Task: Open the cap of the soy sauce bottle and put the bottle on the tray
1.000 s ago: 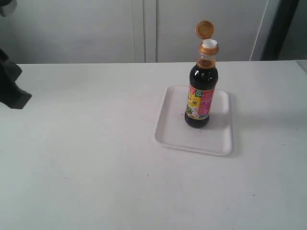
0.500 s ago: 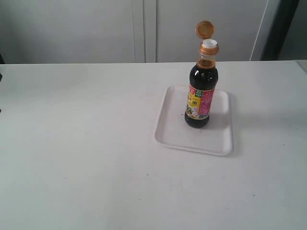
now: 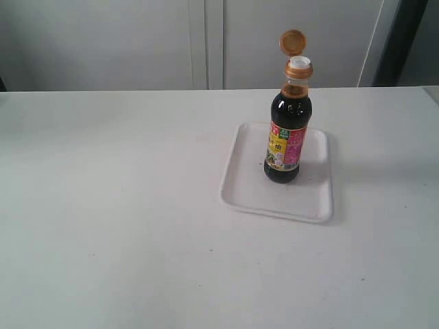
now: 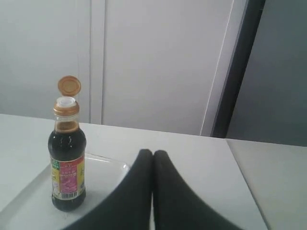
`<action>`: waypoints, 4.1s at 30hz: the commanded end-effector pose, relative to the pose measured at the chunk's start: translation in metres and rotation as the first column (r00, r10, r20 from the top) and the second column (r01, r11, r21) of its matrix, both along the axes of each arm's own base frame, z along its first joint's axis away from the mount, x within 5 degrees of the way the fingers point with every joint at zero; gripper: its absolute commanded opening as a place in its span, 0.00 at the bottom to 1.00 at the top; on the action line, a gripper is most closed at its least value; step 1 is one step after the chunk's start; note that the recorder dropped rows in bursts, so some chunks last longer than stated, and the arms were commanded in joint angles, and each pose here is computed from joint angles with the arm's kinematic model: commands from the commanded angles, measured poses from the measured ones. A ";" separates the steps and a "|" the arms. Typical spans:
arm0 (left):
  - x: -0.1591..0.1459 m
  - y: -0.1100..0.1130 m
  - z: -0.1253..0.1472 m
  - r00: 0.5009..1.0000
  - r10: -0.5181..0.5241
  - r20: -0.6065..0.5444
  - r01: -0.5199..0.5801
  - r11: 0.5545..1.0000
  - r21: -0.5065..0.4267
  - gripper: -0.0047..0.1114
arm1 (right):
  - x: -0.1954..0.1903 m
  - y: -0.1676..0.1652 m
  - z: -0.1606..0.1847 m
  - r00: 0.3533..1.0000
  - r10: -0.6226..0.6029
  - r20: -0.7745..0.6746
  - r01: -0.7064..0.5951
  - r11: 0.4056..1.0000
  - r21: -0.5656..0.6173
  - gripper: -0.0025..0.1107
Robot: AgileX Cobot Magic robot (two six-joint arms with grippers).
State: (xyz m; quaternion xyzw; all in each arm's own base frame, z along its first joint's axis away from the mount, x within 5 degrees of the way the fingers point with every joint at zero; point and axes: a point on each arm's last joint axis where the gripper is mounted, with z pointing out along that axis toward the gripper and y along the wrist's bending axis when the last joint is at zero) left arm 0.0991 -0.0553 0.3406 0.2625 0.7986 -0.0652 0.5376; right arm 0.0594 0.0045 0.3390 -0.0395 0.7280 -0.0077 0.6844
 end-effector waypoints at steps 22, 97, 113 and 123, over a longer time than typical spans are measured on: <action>-0.036 0.022 -0.019 0.995 -0.036 0.097 0.053 0.983 -0.176 0.04 | -0.016 0.001 -0.016 1.000 0.004 0.005 -0.004 1.000 0.005 0.02; -0.047 0.050 -0.172 0.917 0.399 0.019 -0.390 0.904 -0.174 0.04 | -0.016 0.001 -0.016 1.000 0.004 0.005 -0.004 1.000 0.005 0.02; -0.047 0.050 -0.172 0.917 0.398 0.020 -0.389 0.905 -0.170 0.04 | -0.016 0.001 -0.016 1.000 0.004 0.005 -0.004 1.000 0.005 0.02; -0.047 0.050 -0.172 0.917 0.398 0.020 -0.389 0.905 -0.170 0.04 | -0.016 0.001 -0.016 1.000 0.004 0.005 -0.004 1.000 0.005 0.02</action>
